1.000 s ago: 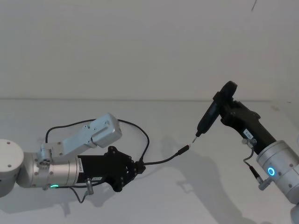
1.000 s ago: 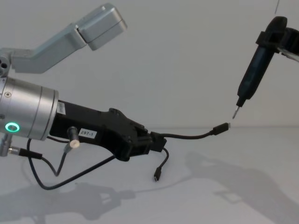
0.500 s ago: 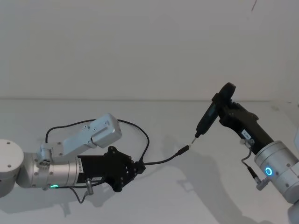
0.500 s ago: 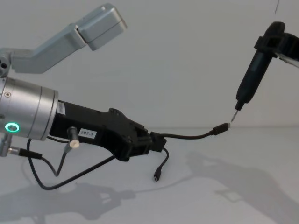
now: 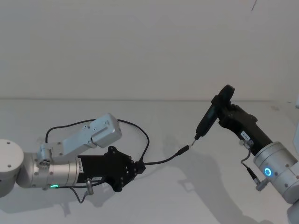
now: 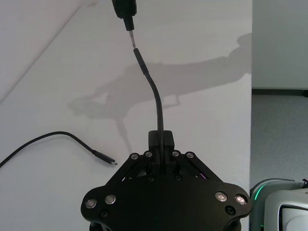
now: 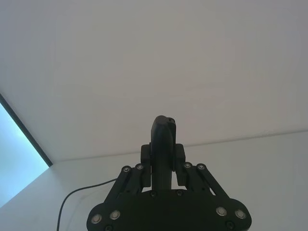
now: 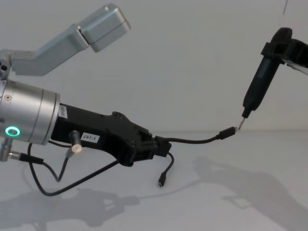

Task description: Pick up the data cable with the one hand.

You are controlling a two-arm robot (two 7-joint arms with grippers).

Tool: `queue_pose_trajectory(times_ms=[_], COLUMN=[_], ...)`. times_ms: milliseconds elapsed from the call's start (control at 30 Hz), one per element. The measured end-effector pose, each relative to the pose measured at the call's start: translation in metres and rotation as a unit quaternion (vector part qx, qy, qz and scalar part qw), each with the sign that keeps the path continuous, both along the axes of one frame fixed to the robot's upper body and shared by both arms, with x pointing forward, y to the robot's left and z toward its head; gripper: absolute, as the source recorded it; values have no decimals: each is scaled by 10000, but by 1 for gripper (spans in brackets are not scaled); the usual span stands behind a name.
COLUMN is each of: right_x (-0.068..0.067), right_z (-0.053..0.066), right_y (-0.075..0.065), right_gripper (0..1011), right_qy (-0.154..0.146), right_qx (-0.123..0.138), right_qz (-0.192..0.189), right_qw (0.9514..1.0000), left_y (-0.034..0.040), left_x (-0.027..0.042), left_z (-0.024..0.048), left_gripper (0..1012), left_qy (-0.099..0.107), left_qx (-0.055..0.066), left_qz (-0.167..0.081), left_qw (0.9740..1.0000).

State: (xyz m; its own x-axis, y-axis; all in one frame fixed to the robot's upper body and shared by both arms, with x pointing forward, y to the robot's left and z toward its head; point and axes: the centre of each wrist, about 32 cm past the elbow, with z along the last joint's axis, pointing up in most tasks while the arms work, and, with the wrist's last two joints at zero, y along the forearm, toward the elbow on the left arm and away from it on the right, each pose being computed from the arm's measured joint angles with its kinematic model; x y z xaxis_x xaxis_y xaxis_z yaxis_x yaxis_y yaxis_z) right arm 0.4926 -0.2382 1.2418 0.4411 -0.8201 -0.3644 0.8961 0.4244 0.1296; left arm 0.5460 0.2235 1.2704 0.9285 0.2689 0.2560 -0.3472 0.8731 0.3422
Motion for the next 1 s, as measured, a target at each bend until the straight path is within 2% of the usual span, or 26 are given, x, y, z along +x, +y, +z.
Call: queue_pose_trajectory(times_ms=[567, 1000], right_x=[-29, -36], right_z=[57, 54], right_y=[11, 37], right_gripper=[279, 279], right_qy=[31, 79], right_qx=[95, 105], right_qz=[90, 129], right_qw=[9999, 9998], left_y=[0, 0], left_x=[0, 0], left_z=[0, 0], left_gripper=[38, 38], left_qy=[0, 0], left_qx=[1, 0], left_qz=[1, 1], left_qw=[10000, 10000])
